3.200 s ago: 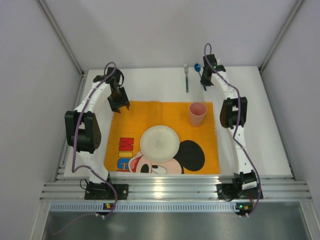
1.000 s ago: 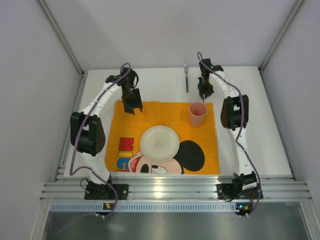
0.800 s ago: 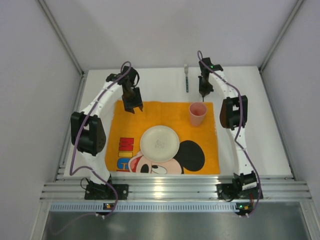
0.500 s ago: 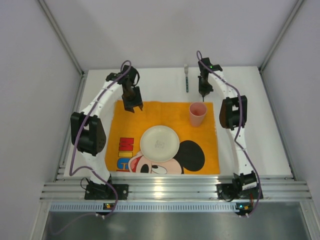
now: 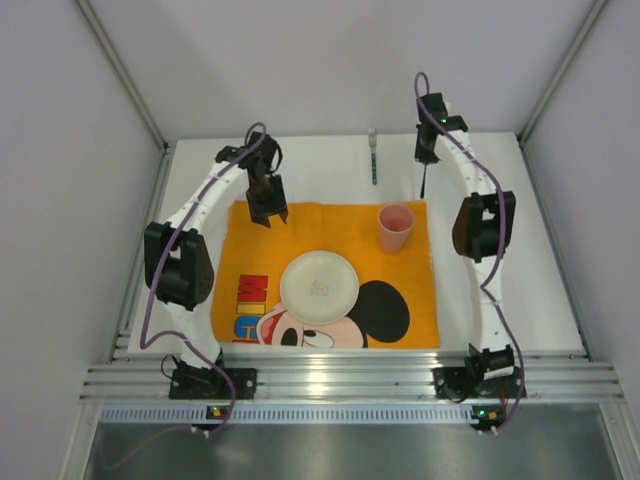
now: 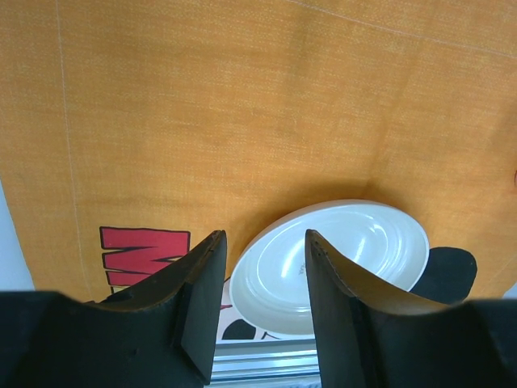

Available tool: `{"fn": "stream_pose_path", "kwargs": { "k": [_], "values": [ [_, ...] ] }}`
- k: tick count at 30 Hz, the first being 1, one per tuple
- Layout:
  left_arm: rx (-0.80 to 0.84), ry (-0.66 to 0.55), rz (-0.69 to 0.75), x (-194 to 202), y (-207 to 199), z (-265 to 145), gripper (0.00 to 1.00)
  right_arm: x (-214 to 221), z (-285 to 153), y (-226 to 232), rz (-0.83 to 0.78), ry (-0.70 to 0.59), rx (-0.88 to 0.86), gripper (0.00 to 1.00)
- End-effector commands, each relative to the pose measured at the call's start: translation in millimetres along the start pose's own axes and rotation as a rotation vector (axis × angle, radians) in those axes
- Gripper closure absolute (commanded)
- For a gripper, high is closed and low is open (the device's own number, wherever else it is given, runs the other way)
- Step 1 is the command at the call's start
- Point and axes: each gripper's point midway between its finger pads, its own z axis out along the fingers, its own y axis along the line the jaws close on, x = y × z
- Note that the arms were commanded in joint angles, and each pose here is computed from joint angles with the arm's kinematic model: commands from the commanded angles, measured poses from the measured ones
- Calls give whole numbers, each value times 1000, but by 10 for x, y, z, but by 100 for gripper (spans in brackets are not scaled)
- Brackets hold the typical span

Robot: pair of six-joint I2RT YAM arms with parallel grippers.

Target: Set the dinner table for one person

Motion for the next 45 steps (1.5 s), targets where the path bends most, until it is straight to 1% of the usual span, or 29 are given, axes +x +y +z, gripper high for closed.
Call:
{"fn": "stream_pose_path", "kwargs": {
  "k": [1,4,5,6,10,11,12,14,15,16,17,18,20,21,22,23,27,29,31,33,34,36,37,38,39,40,41,43,45],
  "values": [
    [26,-52,2,-86,-84,-169,51,-700,-1040,-295,66,-228,4,100],
    [43,-81,4,-98,-120,-209,51,-573,-1379,-439,59,-226,16,100],
    [48,-89,0,-102,-124,-212,51,-391,-1367,-493,46,-182,30,100],
    [53,-95,0,-100,-131,-222,51,-399,-1608,-559,56,-205,24,100],
    [80,-141,-5,-105,-144,-292,51,23,-1967,-694,56,-156,14,100],
    [76,-133,-4,-49,-123,-253,51,113,-2036,-713,59,-144,7,100],
    [80,-141,-3,-42,-124,-255,51,244,-2208,-696,68,-142,-20,100],
    [91,-165,1,-31,-134,-271,51,426,-2396,-652,62,-124,-45,100],
    [86,-150,3,41,-102,-210,51,523,-2609,-548,62,-138,-91,100],
    [100,-173,9,23,-119,-224,51,596,-2718,-485,57,-138,-116,100],
    [102,-172,18,50,-121,-196,51,725,-2814,-440,50,-115,-135,100],
    [97,-162,24,103,-95,-150,51,890,-2969,-328,73,-93,-193,100],
    [106,-166,45,105,-100,-98,50,1144,-3094,-259,113,-41,-249,100],
    [99,-163,49,116,-81,-60,50,1412,-3167,-193,157,6,-302,100],
    [97,-162,58,118,-75,-29,50,1528,-3187,-160,185,24,-326,100],
    [104,-168,61,110,-84,13,50,1789,-3201,-141,243,76,-354,100],
    [138,-174,74,75,-156,87,50,2223,-3249,-66,325,134,-399,100],
    [149,-178,77,50,-186,121,51,2379,-3231,-51,346,136,-401,100],
    [163,-174,83,50,-220,158,51,2426,-3196,-4,359,124,-419,100],
    [171,-170,84,53,-237,190,51,2597,-3102,16,372,150,-409,100],
    [168,-162,82,58,-237,216,51,2608,-3078,68,382,145,-427,100],
    [178,-161,80,52,-265,213,52,2816,-2959,150,375,181,-428,100],
    [188,-167,81,47,-299,207,52,2809,-2922,240,381,168,-454,100],
    [187,-166,82,61,-303,218,52,2975,-2823,298,352,198,-445,100],
    [191,-167,83,65,-319,220,52,3017,-2778,355,335,200,-451,100],
    [196,-167,87,81,-348,217,52,2969,-2750,465,322,172,-484,100],
    [197,-166,90,92,-357,215,52,3060,-2664,544,235,171,-472,100],
    [198,-163,98,127,-377,201,52,3076,-2570,671,168,155,-469,100],
    [200,-169,102,133,-390,167,52,3184,-2413,788,93,183,-452,100]
  ]
}}
